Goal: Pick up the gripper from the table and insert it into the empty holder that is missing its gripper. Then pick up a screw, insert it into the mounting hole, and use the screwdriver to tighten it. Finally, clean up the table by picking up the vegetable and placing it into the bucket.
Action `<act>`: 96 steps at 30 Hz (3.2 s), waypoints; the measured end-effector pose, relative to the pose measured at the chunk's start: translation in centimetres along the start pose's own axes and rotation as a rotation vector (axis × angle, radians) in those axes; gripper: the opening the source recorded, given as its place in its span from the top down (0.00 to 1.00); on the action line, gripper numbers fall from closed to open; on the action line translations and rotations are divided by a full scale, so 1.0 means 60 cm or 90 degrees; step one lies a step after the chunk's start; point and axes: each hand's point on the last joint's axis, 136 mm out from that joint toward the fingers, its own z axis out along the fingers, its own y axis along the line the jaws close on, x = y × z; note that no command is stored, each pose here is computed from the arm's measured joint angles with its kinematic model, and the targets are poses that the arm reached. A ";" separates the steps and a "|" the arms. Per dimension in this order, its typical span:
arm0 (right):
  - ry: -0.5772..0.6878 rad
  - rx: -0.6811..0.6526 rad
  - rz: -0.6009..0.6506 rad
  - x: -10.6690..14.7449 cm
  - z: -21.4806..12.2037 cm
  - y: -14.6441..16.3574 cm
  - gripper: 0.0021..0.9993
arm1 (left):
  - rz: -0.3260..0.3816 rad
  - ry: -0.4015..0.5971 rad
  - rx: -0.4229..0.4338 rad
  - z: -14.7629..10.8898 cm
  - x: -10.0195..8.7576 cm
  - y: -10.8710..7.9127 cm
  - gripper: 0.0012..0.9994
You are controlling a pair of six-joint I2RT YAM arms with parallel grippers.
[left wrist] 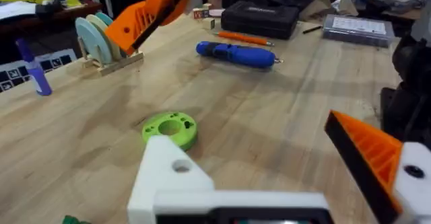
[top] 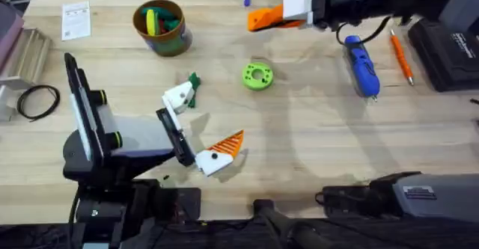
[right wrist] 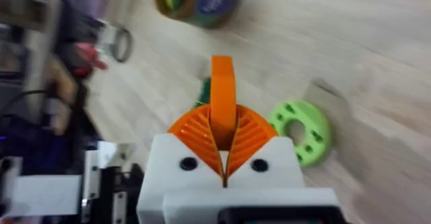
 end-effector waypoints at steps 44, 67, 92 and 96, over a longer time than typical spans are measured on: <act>0.304 -0.512 0.119 0.246 0.083 0.139 0.99 | 0.000 0.000 0.000 0.000 0.000 0.000 0.01; 0.366 -0.528 0.131 0.245 0.106 0.166 0.99 | 0.000 0.000 0.000 0.000 0.000 0.000 0.01; 0.346 -0.517 0.132 0.232 0.124 0.186 0.99 | 0.002 0.000 -0.018 -0.001 0.000 0.009 0.01; 0.336 -0.512 0.134 0.227 0.129 0.188 0.99 | 0.002 0.000 -0.028 -0.001 0.000 0.013 0.01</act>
